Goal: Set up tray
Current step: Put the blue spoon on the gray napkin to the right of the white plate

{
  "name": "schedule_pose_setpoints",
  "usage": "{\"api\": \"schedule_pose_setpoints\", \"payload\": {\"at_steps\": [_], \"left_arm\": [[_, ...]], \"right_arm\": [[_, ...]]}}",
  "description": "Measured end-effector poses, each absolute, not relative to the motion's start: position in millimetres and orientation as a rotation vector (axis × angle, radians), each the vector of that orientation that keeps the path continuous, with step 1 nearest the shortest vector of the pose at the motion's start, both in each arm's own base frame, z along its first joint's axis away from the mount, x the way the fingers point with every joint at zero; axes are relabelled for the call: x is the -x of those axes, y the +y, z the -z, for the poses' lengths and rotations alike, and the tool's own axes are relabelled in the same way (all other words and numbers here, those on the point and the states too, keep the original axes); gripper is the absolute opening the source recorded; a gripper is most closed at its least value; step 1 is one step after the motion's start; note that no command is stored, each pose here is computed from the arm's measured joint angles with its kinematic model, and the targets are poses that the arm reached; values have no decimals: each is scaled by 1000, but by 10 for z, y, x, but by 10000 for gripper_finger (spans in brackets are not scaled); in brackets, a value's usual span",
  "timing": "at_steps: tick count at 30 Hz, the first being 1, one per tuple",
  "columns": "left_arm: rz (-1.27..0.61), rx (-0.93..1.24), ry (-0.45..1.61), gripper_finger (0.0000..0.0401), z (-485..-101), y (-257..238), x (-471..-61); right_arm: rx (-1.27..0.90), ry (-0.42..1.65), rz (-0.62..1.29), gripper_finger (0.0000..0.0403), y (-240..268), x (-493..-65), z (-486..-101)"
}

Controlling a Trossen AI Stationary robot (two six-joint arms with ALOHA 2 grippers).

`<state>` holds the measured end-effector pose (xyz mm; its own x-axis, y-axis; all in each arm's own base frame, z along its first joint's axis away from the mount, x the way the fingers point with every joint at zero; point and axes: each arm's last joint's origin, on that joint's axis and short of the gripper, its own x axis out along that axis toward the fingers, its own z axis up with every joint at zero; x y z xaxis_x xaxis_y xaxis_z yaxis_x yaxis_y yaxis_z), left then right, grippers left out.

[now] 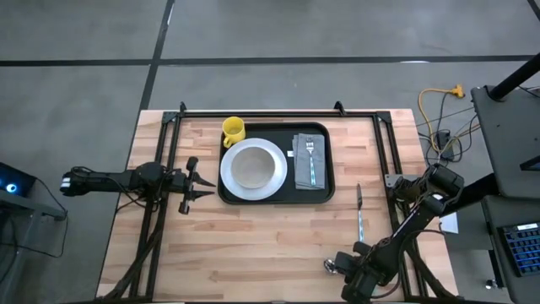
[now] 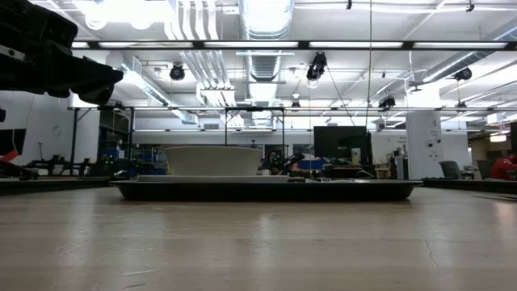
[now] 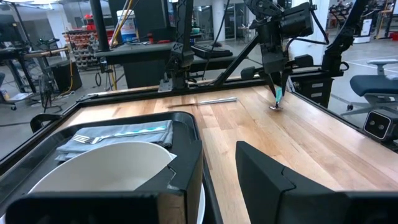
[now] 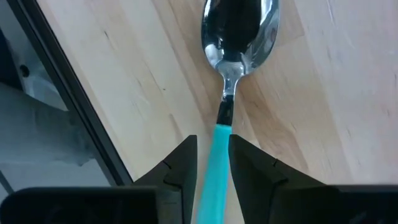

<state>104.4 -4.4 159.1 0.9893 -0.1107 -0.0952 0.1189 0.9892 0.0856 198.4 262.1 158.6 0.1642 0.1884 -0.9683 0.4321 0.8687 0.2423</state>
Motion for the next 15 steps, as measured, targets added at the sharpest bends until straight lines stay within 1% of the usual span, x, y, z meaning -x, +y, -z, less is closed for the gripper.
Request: {"api": "schedule_pose_setpoints", "payload": {"at_steps": [11, 15], "left_arm": [[115, -91, 91, 83, -1591, -44, -1044], [116, -91, 90, 83, -1591, -45, -1044]], "right_arm": [[-552, 1403, 198, 69, 2615, -1981, -1560], [-563, 1401, 212, 69, 2604, -1973, -1536]]}}
